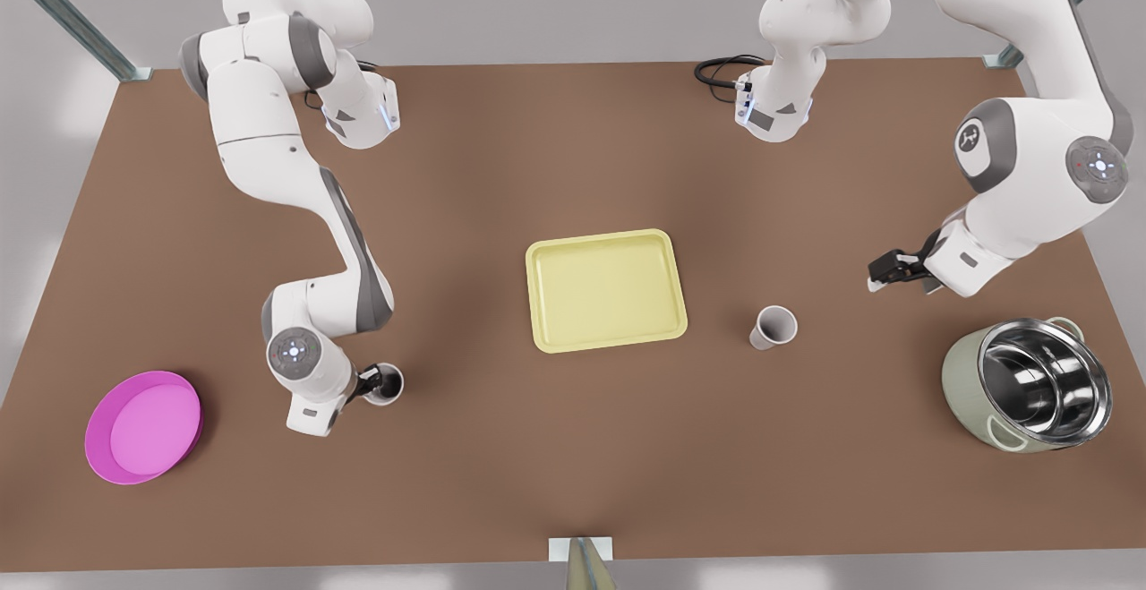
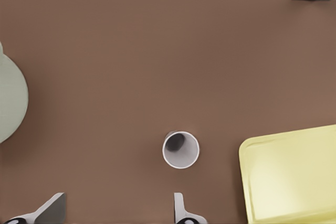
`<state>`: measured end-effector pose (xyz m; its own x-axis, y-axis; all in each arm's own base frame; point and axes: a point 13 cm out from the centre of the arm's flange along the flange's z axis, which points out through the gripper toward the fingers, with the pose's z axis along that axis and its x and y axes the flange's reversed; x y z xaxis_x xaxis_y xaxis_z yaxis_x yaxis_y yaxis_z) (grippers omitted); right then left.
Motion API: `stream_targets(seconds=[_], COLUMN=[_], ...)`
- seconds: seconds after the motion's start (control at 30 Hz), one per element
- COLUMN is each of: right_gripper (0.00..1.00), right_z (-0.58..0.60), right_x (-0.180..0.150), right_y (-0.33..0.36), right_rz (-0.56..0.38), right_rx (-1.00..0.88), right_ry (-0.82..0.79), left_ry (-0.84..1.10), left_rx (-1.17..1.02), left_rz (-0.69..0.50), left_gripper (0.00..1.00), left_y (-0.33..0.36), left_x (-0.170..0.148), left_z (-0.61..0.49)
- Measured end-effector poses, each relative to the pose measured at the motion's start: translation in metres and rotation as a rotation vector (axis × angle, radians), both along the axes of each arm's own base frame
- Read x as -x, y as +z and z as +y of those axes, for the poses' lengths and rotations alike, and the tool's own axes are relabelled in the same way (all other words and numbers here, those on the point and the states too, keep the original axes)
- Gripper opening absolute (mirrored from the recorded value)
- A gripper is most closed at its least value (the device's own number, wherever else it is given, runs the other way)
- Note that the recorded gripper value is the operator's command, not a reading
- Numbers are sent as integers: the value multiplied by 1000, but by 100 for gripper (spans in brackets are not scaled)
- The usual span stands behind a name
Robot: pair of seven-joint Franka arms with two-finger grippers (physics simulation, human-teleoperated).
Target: Use the left arm to pick up the white IKEA cup from the tray and place it on the middle-left position; use the right arm to pick up the white IKEA cup from the tray and place it on the middle-right position
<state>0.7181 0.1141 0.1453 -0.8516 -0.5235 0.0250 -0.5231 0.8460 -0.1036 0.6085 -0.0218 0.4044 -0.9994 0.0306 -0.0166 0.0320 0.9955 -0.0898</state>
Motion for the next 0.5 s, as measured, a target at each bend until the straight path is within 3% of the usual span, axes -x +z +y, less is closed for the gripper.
stream_targets(seconds=[0.1, 0.13, 0.17, 0.3, 0.4, 0.5], right_gripper=[80, 96, 100, 100, 100, 100], right_z=[10, 13, 10, -63, -129, -129], right_x=[-4, -2, 2, 18, 43, 65], right_y=[71, 100, 128, 232, 257, 252], right_rz=[-57, -72, -82, -114, -55, 31], right_rx=[-28, -45, -60, -39, -75, -79], right_ry=[5, -6, -31, -226, -443, -504], left_ry=[-8, -8, -9, -14, -18, -22], left_rx=[-5, -6, -7, -7, -6, -5], left_rz=[-3, -5, -7, -10, -12, -12], left_gripper=[100, 100, 100, 100, 100, 100], left_y=[-1, -1, -2, -3, -3, -3], left_x=[-1, -2, -2, -4, -4, -5], left_z=[2, 3, 4, 5, 5, 4])
